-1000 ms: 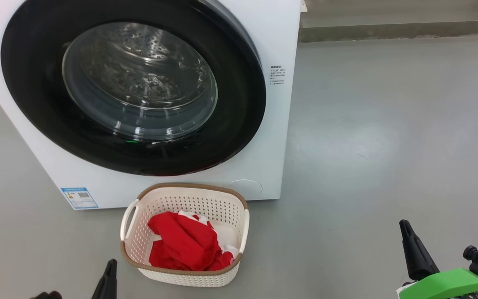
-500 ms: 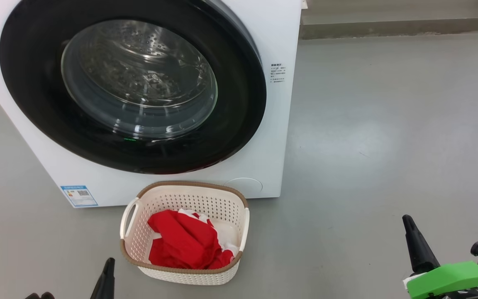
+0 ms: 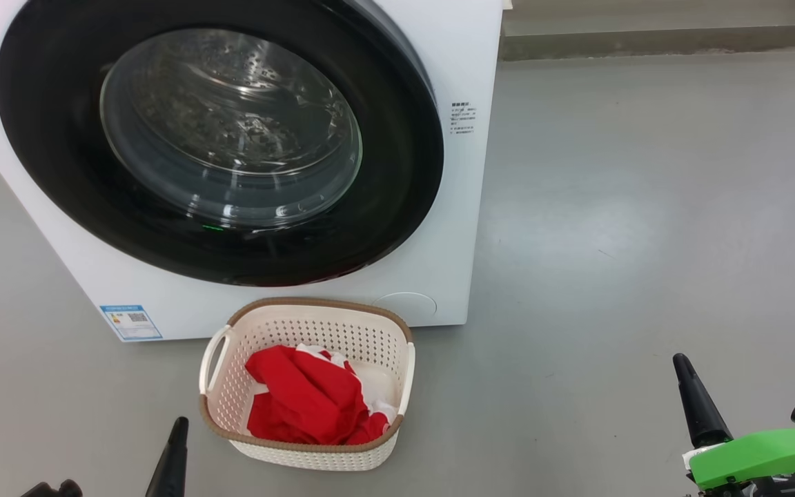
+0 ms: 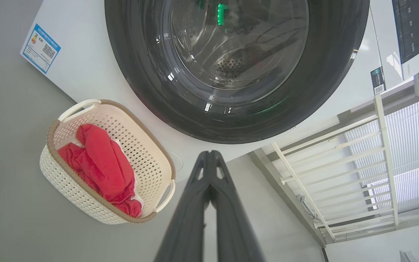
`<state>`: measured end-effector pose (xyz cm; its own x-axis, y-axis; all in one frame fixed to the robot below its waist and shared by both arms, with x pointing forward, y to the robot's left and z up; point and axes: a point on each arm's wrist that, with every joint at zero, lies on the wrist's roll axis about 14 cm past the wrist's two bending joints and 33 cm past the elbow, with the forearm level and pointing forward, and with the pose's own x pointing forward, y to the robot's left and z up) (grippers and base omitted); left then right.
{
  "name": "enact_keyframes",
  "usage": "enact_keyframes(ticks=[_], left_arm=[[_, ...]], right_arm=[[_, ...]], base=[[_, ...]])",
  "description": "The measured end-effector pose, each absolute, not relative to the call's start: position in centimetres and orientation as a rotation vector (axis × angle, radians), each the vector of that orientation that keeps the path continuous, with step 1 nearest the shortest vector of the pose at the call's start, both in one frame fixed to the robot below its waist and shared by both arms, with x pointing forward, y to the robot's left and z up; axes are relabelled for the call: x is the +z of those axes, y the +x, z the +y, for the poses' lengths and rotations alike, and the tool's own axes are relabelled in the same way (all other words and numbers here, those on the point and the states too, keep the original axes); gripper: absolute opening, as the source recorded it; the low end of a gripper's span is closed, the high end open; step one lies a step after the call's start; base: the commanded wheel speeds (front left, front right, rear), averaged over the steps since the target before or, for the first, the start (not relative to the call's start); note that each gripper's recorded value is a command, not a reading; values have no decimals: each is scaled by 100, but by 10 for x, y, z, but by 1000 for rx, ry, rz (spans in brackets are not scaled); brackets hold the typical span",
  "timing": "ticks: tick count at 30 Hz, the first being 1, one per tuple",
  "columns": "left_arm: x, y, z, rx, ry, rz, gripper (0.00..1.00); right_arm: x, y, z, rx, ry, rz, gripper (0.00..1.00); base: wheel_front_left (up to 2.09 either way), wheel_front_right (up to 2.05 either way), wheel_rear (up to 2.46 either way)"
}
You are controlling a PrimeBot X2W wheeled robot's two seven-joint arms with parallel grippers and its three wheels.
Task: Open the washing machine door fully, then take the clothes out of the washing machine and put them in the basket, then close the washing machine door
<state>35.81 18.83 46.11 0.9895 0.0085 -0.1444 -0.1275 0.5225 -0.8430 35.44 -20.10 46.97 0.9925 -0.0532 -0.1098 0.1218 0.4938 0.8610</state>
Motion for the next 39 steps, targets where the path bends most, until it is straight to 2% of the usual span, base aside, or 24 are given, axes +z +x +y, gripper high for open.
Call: enact_keyframes(ticks=[39], left_arm=[[473, 372, 189, 67, -1458, 105, 0]], right_arm=[[479, 372, -203, -89, 1478, 51, 0]], base=[[0, 0, 0]])
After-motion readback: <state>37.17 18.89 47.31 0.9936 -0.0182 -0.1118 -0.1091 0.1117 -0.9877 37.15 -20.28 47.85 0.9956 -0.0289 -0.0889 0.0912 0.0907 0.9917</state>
